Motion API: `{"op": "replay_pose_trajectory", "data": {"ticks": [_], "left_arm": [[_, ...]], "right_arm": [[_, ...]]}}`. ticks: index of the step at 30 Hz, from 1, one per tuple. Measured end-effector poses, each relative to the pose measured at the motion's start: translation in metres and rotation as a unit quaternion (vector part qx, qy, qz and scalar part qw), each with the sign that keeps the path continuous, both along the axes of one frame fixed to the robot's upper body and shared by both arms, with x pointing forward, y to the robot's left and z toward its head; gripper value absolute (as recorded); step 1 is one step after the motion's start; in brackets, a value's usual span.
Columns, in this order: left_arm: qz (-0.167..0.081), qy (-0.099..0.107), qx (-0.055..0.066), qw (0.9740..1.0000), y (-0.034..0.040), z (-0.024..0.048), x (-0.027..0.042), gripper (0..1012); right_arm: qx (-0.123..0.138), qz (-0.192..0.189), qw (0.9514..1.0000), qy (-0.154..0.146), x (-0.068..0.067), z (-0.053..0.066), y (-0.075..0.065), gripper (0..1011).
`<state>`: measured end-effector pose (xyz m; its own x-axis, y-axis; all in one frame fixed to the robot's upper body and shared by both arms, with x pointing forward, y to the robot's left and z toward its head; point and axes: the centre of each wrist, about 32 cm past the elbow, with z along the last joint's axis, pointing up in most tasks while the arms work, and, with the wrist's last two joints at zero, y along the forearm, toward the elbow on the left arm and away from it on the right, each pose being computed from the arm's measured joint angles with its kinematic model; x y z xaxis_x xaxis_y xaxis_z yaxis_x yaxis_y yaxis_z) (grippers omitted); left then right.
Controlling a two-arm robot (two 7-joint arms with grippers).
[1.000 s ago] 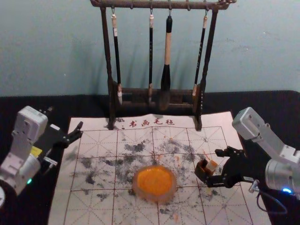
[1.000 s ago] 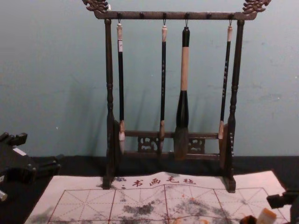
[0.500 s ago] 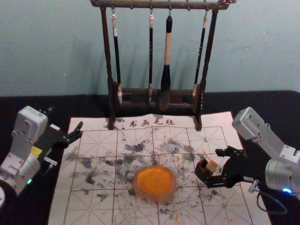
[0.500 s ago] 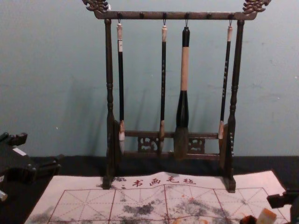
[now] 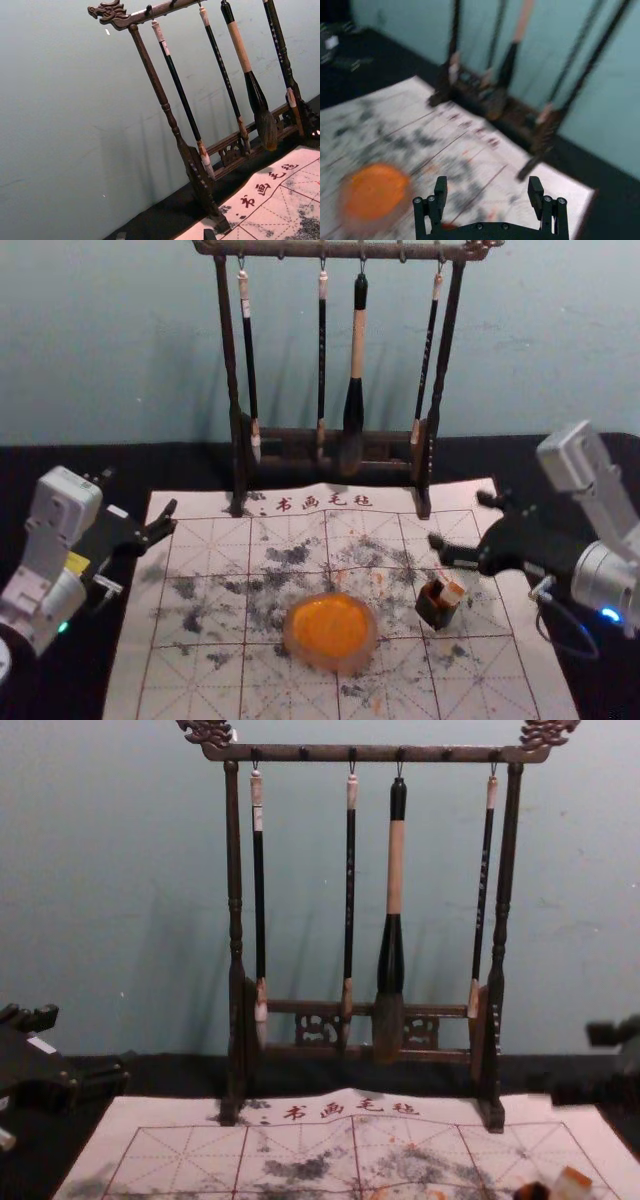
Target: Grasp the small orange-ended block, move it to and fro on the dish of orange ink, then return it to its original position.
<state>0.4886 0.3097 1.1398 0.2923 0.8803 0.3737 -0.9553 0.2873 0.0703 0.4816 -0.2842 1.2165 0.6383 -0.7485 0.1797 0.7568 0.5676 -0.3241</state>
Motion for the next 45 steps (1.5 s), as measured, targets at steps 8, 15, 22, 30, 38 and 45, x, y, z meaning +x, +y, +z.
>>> {"op": "replay_pose_trajectory", "data": {"ticks": [8, 15, 22, 30, 38, 45], "left_arm": [[0.000, 0.000, 0.000, 1.0000, 0.0000, 0.0000, 0.0000, 1001], [0.000, 0.000, 0.000, 1.0000, 0.0000, 0.0000, 0.0000, 1001], [0.000, 0.000, 0.000, 1.0000, 0.0000, 0.0000, 0.0000, 1001], [0.000, 0.000, 0.000, 1.0000, 0.0000, 0.0000, 0.0000, 1001], [0.000, 0.000, 0.000, 1.0000, 0.0000, 0.0000, 0.0000, 1001], [0.000, 0.000, 0.000, 1.0000, 0.0000, 0.0000, 0.0000, 1001]], "right_arm": [[0.012, -0.109, 0.9915, -0.070, -0.003, -0.015, 0.001, 1003], [-0.036, -0.180, 0.9770, -0.109, -0.007, -0.047, 0.001, 1003], [-0.062, -0.219, 0.9683, -0.103, -0.008, -0.073, -0.001, 1003], [-0.071, -0.225, 0.9669, -0.096, -0.005, -0.082, 0.000, 1003], [-0.070, -0.224, 0.9672, -0.098, -0.005, -0.080, 0.000, 1003], [-0.069, -0.223, 0.9674, -0.098, -0.005, -0.079, 0.000, 1003]]}}
